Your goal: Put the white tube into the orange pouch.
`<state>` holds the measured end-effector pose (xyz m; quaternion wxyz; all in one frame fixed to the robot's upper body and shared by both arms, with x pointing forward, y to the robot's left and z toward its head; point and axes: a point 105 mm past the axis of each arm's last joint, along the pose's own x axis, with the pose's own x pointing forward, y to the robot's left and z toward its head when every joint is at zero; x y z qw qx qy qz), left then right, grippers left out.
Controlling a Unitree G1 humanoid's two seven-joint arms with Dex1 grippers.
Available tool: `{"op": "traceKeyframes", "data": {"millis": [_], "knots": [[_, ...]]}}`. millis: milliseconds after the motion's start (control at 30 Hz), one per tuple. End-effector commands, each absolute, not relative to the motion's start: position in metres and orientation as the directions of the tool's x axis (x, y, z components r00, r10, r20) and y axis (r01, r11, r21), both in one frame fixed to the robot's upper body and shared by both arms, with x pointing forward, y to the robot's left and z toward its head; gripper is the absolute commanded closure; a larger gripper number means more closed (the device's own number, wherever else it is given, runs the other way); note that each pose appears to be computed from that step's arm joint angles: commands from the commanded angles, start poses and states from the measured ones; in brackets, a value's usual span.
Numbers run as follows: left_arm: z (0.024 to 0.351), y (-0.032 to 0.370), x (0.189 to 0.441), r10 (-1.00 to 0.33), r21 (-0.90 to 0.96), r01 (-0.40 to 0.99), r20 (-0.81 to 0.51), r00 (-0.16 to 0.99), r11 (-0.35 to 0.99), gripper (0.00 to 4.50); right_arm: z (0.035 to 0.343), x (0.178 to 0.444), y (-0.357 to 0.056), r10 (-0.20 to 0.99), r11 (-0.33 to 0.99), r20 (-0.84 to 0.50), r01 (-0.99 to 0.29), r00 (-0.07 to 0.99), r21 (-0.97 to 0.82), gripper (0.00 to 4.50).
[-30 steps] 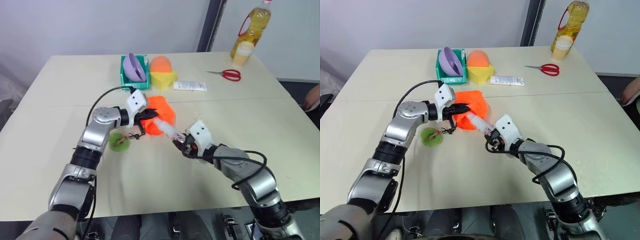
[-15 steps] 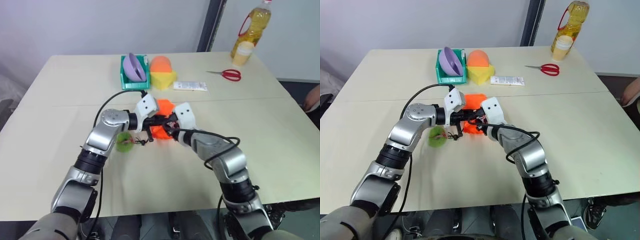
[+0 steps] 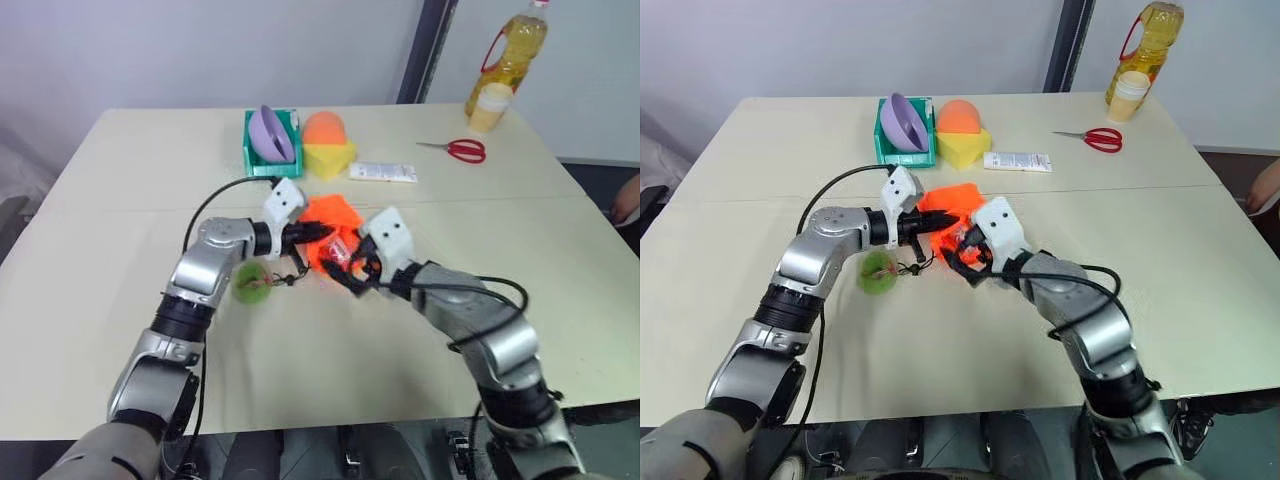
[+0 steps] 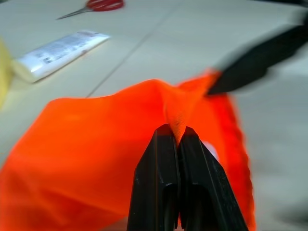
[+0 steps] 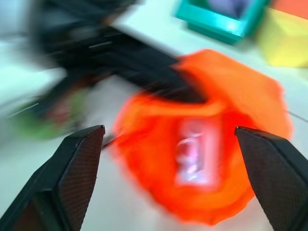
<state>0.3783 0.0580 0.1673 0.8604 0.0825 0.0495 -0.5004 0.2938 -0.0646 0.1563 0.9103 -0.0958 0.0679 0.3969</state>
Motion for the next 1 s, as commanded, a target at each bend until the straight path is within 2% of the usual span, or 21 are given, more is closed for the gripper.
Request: {"op": "traceKeyframes", "data": {"millis": [33, 100, 300, 500, 733, 767, 800, 867, 1000], "knots": [[0.191, 0.061, 0.384, -0.857, 0.029, 0.86, -0.075, 0.51, 0.509, 4.5, 0.166, 0.272, -0.068, 0.782, 0.593, -0.157, -0.797, 0.604, -0.116, 0.02], [0.192, 0.061, 0.384, -0.859, 0.003, 0.861, -0.067, 0.507, 0.508, 4.5, 0.155, 0.269, -0.069, 0.783, 0.596, -0.186, -0.802, 0.594, -0.05, 0.02], [0.192, 0.061, 0.385, -0.862, -0.009, 0.864, -0.069, 0.502, 0.504, 4.5, 0.123, 0.283, -0.059, 0.727, 0.678, -0.248, -0.726, 0.64, 0.116, 0.02], [0.191, 0.059, 0.382, -0.871, -0.014, 0.873, -0.076, 0.485, 0.488, 4.5, 0.117, 0.291, -0.041, 0.737, 0.676, -0.244, -0.702, 0.631, 0.224, 0.02], [0.188, 0.054, 0.374, -0.892, -0.015, 0.894, -0.079, 0.445, 0.447, 4.5, 0.112, 0.297, -0.037, 0.727, 0.686, -0.268, -0.69, 0.632, 0.232, 0.02], [0.19, 0.055, 0.372, -0.898, -0.03, 0.898, -0.071, 0.435, 0.438, 3.93, 0.112, 0.297, -0.037, 0.726, 0.686, -0.27, -0.69, 0.632, 0.23, 0.0], [0.191, 0.056, 0.368, -0.905, -0.03, 0.906, -0.069, 0.42, 0.423, 3.65, 0.112, 0.297, -0.037, 0.725, 0.688, -0.273, -0.69, 0.633, 0.224, 0.0], [0.191, 0.064, 0.362, -0.908, -0.005, 0.911, -0.088, 0.409, 0.411, 2.6, 0.112, 0.296, -0.04, 0.721, 0.689, -0.283, -0.699, 0.633, 0.191, 0.0], [0.19, 0.103, 0.351, -0.883, 0.058, 0.894, -0.141, 0.447, 0.443, 0.54, 0.119, 0.287, -0.053, 0.721, 0.663, -0.292, -0.748, 0.629, 0.027, 0.0]]}}
